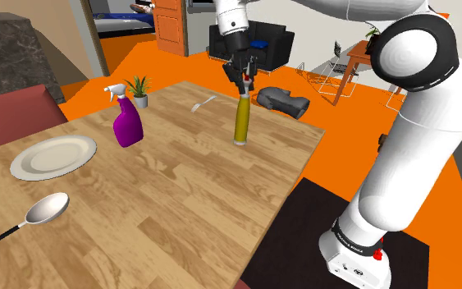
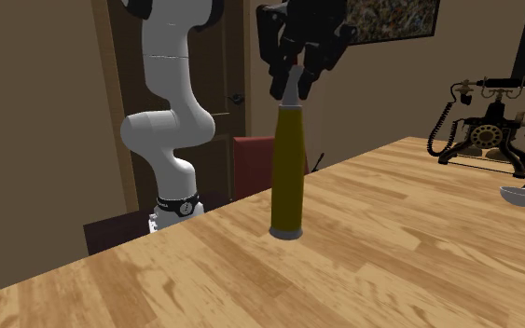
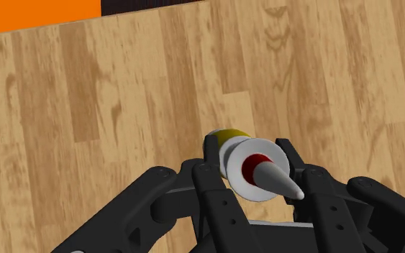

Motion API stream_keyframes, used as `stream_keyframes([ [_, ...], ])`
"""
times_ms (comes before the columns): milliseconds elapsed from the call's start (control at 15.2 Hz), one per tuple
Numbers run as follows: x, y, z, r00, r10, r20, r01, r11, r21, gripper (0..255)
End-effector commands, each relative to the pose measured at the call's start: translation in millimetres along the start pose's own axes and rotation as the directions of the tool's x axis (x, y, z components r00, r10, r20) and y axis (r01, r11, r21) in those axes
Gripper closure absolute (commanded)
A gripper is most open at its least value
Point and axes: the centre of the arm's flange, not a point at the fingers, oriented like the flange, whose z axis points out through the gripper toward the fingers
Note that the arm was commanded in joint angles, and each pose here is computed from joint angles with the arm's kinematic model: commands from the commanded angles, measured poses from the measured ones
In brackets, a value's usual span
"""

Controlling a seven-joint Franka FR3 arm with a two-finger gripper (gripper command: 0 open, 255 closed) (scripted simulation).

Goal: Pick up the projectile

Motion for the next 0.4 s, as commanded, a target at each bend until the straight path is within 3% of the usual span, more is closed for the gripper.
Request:
stream_keyframes([
  [0, -4.5, 0.5, -10.0, 1.000, 0.000, 0.000, 0.000, 1.000, 0.000, 255],
  [330, -11.2, 0.8, -25.2, 1.000, 0.000, 0.000, 0.000, 1.000, 0.000, 255],
])
